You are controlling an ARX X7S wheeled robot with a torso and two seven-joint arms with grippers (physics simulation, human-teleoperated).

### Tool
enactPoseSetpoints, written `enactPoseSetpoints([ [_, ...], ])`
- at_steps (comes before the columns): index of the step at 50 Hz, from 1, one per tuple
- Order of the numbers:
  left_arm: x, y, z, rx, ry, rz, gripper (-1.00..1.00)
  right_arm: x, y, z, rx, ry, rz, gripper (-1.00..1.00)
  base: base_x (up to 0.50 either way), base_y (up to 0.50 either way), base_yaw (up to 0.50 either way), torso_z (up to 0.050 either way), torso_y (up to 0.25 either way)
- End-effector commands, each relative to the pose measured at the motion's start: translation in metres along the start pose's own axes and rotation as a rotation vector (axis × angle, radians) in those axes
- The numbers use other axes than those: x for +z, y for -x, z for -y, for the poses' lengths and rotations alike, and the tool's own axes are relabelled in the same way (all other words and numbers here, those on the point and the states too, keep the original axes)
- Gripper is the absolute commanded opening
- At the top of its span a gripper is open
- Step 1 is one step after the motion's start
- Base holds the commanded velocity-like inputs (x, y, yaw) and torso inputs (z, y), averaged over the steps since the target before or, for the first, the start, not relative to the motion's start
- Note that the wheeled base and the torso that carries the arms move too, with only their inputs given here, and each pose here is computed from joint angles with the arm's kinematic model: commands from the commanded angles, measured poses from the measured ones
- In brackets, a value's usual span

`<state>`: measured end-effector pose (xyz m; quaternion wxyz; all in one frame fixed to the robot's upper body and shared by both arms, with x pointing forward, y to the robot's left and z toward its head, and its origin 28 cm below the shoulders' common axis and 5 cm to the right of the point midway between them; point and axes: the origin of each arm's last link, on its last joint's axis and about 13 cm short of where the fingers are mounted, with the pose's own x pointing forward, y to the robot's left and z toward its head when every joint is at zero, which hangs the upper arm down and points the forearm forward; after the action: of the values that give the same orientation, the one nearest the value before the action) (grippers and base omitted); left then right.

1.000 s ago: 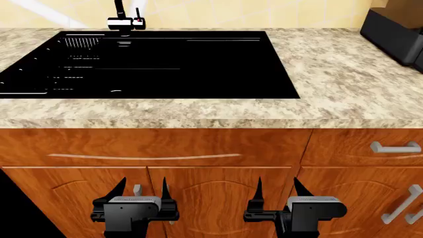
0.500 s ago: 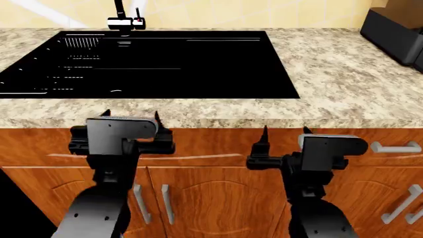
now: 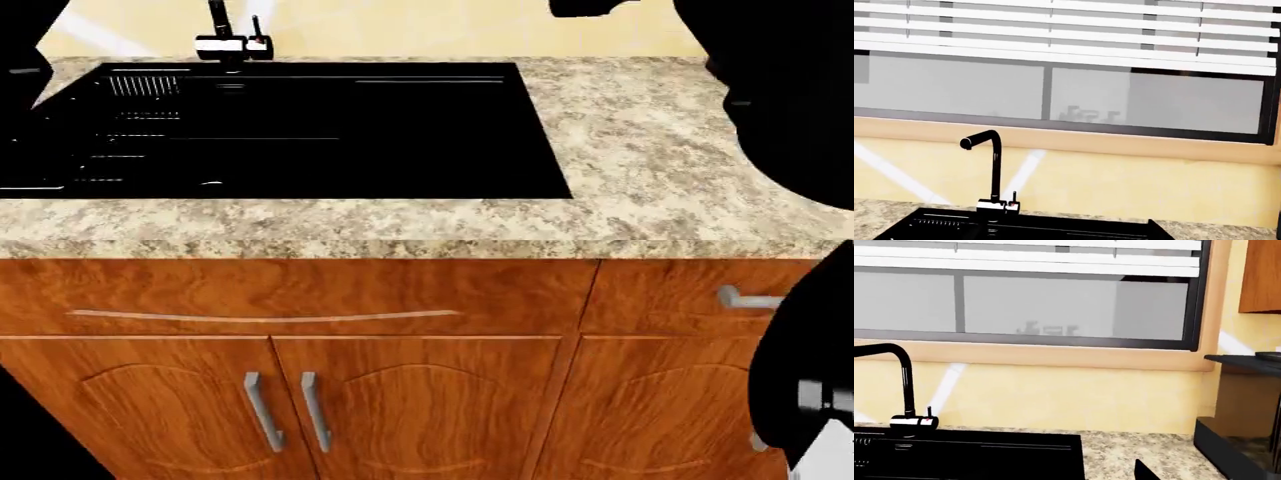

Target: Move the drinks to the dining counter.

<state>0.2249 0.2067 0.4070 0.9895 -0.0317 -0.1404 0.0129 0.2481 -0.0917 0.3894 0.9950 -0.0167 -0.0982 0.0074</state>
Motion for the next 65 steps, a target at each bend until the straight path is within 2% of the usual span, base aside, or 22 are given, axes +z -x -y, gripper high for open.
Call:
enactPoseSetpoints([
  [1, 0.0274, 0.0192, -0.0073, -0.029, 0.033, -0.045, 1.0, 0.0299, 0.0188, 0.0111, 0.007, 0.062, 0.041, 1.0, 0.0, -0.5, 0.0, 0.0, 0.0],
  [65, 0.0322, 0.0216, -0.0084, -0.043, 0.06, -0.026, 1.0, 0.0286, 0.0187, 0.012, 0.015, 0.069, 0.03, 1.0, 0.0, -0.5, 0.0, 0.0, 0.0],
])
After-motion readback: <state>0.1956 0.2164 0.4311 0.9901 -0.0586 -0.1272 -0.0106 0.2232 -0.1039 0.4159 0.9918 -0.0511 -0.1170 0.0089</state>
